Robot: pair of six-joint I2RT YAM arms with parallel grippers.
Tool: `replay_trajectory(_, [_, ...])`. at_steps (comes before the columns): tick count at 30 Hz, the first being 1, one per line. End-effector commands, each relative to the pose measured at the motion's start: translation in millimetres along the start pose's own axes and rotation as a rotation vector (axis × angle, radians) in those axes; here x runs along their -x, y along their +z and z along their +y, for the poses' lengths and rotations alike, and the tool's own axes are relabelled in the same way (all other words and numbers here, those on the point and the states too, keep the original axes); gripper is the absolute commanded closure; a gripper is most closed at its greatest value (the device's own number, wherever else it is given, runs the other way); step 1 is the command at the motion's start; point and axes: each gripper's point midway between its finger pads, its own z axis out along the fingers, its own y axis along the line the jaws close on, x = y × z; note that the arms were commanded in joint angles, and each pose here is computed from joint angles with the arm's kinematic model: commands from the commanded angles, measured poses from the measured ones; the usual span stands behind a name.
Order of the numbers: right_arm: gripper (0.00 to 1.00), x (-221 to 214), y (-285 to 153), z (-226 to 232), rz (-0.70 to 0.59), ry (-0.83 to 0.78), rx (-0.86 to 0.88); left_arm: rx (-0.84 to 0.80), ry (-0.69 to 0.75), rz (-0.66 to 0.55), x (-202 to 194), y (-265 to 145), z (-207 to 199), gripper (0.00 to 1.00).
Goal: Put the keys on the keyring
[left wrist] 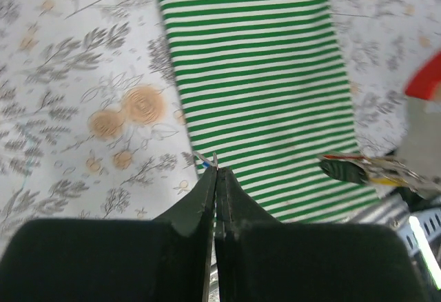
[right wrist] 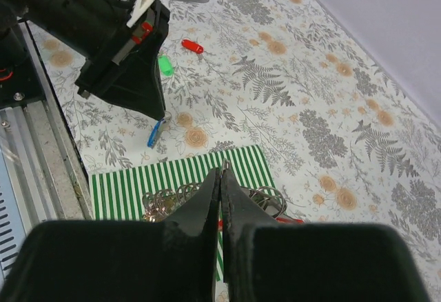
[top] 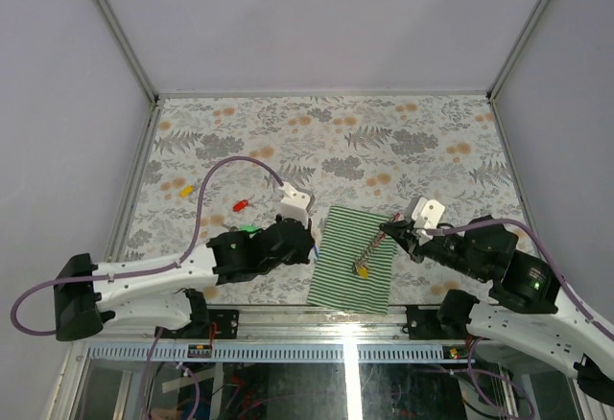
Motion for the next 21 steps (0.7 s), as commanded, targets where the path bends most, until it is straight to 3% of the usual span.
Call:
replay_trajectory(1, [1.00,32.3,2.9,3.6,-0.166,-0.059,0.032,-0.299,0.196,-0.103,23.2,-15.5,-46.5,0.98])
replay_trajectory(8, [1.00,43.2,16.0,18.6,-0.212,-0.020,0.113,-0.509,0.453,-0.310,50.0,-52.1,-66.7,1.00])
replay_trajectory(14, [1.00,55.7,32.2,19.7,-0.111,0.030,0.145,-0.596,0.504,-0.497,85.8,-73.8,-53.2,1.00])
replay_trajectory(21, [1.00,57.3,60.5,39.7,-0.063,-0.032,0.303,-0.641,0.572,-0.596,109.5,-84.3,-35.9,1.00])
